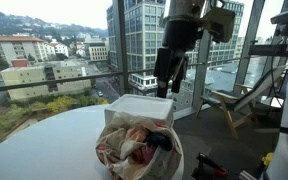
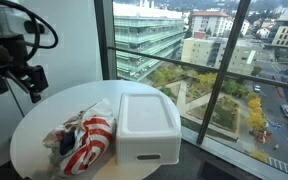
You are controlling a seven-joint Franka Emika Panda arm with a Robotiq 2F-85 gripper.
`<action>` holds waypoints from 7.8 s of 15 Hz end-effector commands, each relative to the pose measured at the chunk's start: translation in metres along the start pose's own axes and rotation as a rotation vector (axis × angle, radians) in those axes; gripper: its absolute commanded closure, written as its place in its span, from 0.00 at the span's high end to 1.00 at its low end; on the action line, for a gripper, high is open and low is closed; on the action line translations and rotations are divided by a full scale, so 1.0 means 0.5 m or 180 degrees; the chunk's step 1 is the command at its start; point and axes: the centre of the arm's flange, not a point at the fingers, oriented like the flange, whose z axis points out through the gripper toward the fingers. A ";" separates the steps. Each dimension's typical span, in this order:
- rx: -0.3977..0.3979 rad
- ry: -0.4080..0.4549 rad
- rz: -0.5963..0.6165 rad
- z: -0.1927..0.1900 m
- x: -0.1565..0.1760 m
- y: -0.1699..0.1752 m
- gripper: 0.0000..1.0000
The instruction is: Remove all the laundry from the plastic and place it on top of the box
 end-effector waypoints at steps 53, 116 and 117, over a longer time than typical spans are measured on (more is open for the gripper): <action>0.0364 -0.0453 -0.1148 0.574 0.282 -0.078 0.02; -0.0284 0.1169 -0.2422 0.320 0.401 -0.335 0.00; -0.0261 0.1154 -0.2420 0.325 0.399 -0.336 0.00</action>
